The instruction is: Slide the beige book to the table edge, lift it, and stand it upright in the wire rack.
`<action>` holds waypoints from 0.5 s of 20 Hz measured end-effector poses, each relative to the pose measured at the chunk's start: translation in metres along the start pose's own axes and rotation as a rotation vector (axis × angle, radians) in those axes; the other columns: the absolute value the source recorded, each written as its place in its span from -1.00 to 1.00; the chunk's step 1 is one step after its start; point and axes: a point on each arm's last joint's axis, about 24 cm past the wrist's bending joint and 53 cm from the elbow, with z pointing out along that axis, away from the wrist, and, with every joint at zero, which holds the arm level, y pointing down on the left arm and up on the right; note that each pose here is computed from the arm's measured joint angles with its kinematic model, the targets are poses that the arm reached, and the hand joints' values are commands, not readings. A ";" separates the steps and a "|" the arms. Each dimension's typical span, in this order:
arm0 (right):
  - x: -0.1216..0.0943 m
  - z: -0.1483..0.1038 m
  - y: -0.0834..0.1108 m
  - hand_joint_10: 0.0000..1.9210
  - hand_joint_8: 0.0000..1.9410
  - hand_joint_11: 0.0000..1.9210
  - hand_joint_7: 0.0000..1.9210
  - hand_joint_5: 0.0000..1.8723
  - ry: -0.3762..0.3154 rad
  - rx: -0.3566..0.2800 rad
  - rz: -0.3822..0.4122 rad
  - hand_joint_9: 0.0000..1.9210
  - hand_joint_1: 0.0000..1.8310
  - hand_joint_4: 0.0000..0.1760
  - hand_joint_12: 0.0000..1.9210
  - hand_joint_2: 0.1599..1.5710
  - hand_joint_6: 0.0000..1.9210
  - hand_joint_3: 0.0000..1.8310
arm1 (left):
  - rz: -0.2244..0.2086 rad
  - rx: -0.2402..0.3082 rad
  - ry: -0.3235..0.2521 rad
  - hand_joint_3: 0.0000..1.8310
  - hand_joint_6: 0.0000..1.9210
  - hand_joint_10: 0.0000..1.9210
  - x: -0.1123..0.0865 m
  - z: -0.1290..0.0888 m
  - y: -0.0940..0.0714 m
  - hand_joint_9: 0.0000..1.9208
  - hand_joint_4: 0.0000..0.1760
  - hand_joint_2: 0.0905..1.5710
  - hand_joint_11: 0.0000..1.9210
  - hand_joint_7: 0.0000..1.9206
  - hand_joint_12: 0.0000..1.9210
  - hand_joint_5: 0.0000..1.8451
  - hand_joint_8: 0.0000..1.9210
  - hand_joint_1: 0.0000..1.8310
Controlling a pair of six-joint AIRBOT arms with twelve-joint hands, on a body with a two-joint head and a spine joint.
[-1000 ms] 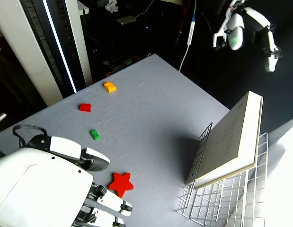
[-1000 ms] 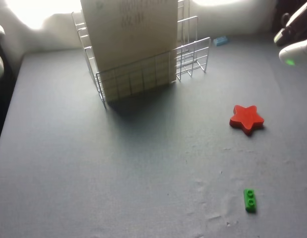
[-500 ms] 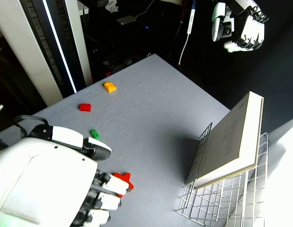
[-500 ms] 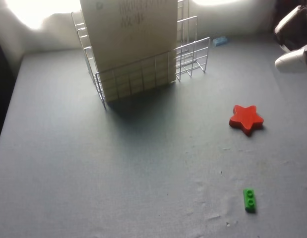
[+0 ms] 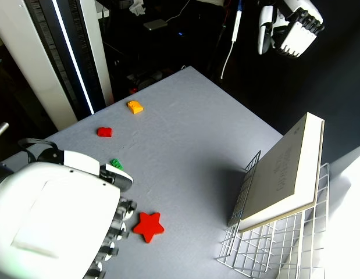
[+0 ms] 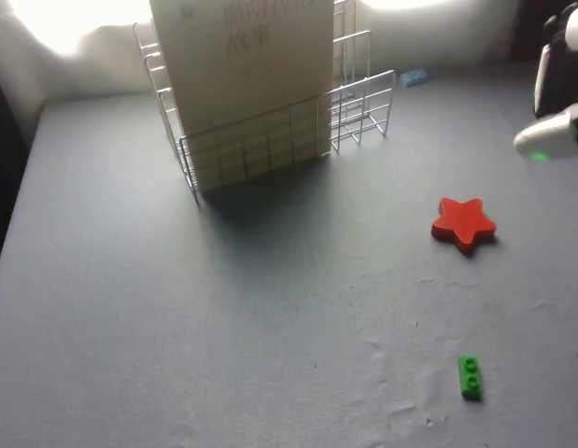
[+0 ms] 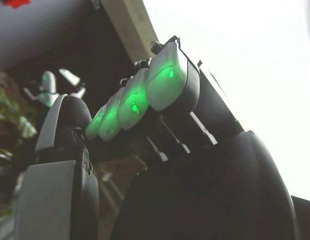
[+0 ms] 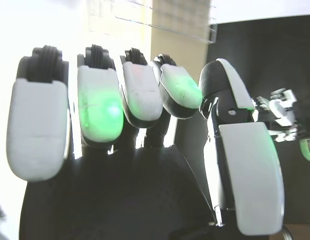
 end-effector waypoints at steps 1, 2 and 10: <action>0.004 0.000 0.005 1.00 1.00 0.79 0.47 0.40 0.019 -0.019 -0.025 0.62 -0.47 -1.00 1.00 0.51 1.00 -1.00 | 0.001 -0.015 0.001 -1.00 1.00 1.00 -0.003 -0.001 0.005 0.52 -1.00 0.61 0.58 0.46 1.00 0.31 1.00 -0.20; 0.010 0.000 0.010 1.00 1.00 0.78 0.46 0.39 0.042 -0.043 -0.043 0.61 -0.48 -1.00 1.00 0.52 1.00 -1.00 | -0.009 -0.023 -0.003 -1.00 1.00 1.00 -0.005 -0.001 0.007 0.51 -1.00 0.62 0.57 0.47 1.00 0.37 1.00 -0.22; 0.044 -0.010 0.055 1.00 1.00 0.75 0.49 0.38 0.172 -0.247 -0.225 0.61 -0.49 -1.00 1.00 0.54 1.00 -1.00 | 0.069 0.038 0.039 -1.00 1.00 1.00 -0.002 -0.001 -0.007 0.51 -1.00 0.62 0.54 0.46 1.00 0.41 1.00 -0.22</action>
